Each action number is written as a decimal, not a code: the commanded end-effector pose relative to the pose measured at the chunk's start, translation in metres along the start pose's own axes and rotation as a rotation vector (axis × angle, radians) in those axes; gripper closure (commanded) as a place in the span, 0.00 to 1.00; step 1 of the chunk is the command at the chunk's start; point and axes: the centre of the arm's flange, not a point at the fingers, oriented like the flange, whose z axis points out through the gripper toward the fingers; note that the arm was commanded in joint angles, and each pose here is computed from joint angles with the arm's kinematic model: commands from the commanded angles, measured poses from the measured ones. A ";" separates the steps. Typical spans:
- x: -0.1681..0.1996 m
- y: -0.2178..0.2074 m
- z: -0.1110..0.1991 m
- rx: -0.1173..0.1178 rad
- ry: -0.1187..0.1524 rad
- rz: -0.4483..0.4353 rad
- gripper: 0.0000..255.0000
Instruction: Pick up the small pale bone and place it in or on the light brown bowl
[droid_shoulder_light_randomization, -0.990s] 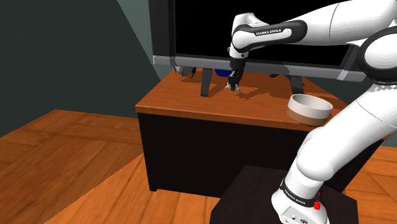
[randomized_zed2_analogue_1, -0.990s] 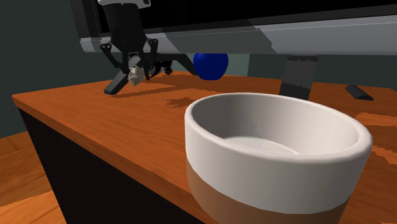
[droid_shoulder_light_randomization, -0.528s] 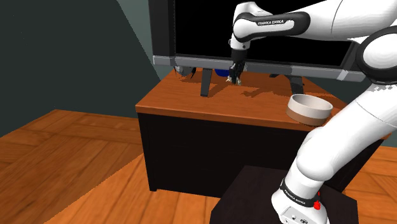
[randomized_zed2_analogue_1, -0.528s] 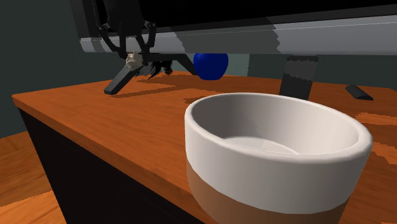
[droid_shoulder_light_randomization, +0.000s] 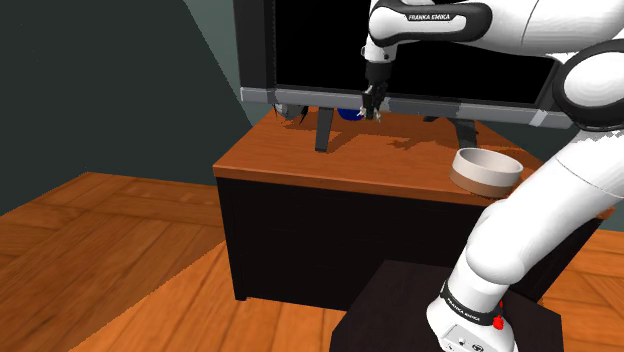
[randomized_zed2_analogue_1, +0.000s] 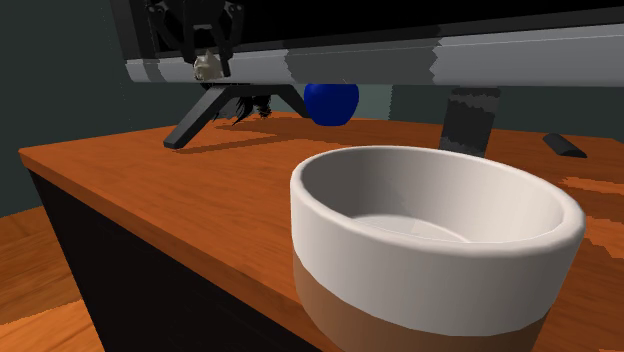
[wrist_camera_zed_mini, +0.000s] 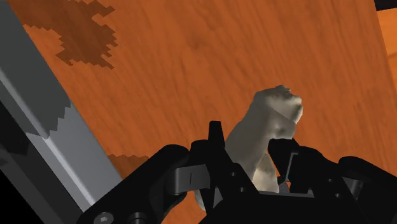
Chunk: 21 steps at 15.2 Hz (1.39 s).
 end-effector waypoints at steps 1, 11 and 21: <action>-0.001 0.000 -0.005 0.000 0.000 0.000 1.00; -0.129 0.030 -0.002 0.000 0.000 0.000 1.00; -0.258 0.061 0.001 0.000 0.000 0.000 1.00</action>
